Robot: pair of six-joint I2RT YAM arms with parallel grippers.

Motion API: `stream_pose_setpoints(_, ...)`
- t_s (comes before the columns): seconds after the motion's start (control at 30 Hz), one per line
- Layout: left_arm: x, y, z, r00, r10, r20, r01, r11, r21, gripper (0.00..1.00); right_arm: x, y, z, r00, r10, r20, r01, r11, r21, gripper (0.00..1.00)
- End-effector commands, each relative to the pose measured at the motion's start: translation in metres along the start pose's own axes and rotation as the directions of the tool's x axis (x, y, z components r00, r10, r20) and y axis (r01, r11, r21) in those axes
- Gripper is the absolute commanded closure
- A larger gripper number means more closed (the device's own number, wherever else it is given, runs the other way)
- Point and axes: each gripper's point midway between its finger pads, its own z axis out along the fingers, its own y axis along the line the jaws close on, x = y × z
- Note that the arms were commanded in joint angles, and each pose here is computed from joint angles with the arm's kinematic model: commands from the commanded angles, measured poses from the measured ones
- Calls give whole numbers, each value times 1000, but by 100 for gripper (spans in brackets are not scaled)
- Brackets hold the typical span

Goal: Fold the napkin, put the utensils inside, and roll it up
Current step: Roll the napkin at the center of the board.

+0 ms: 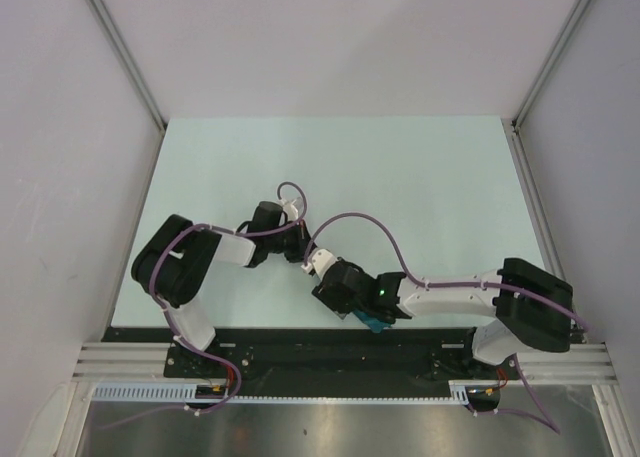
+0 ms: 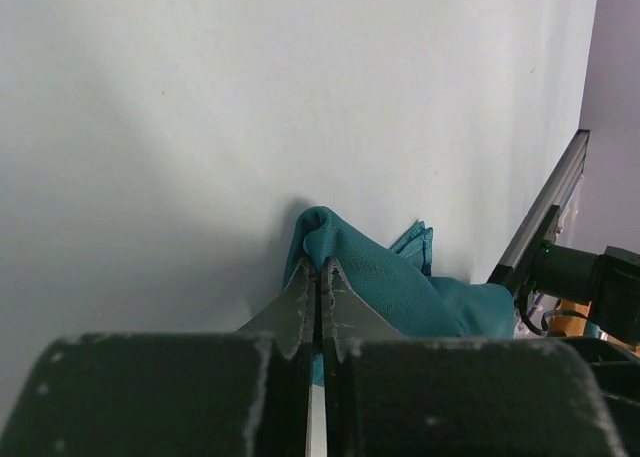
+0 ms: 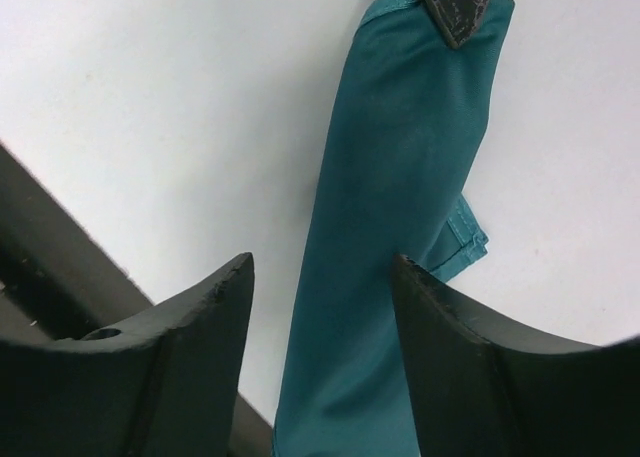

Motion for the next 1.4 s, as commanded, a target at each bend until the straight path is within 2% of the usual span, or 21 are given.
stream_pose_setpoints(0.0, -9, 1, 4, 999, 41, 17, -40, 999, -23, 100, -3, -5, 14, 999, -34, 22, 33, 999, 39, 43)
stream_pose_setpoints(0.47, -19, -11, 0, 997, 62, 41, -62, 998, -2, 100, 57, -24, 43, 981, 70, -179, -62, 997, 49, 45)
stream_pose_setpoints(0.57, -27, -18, -3, 995, 79, 59, -80, 997, 5, 100, 68, -25, 44, 967, 120, -224, -112, 992, 50, 50)
stream_pose_setpoints(0.63, -34, -22, -5, 993, 89, 72, -90, 996, 6, 90, 76, -24, 45, 952, 160, -260, -156, 987, 38, 54)
stream_pose_setpoints(0.7, -45, -27, -10, 990, 96, 102, -98, 995, 8, 73, 81, -25, 44, 938, 196, -285, -198, 980, 22, 62)
stream_pose_setpoints(0.77, -57, -31, -19, 985, 104, 138, -106, 994, 6, 60, 82, -15, 41, 926, 225, -303, -249, 967, -44, 68)
stream_pose_setpoints(0.87, -71, -23, -34, 977, 98, 189, -95, 995, -25, 45, 76, -4, 34, 905, 292, -308, -351, 924, -154, 73)
stream_pose_setpoints(1.03, -80, -16, -56, 963, 126, 239, -115, 992, -60, 37, 51, -4, 23, 863, 439, -249, -502, 793, -344, 76)
stream_pose_setpoints(1.13, -70, -20, -53, 966, 122, 229, -121, 992, -17, 35, 39, -7, 19, 842, 489, -229, -538, 733, -416, 76)
stream_pose_setpoints(1.37, -46, -26, -30, 977, 104, 184, -115, 992, 55, 34, 40, -26, 21, 797, 551, -247, -598, 660, -456, 78)
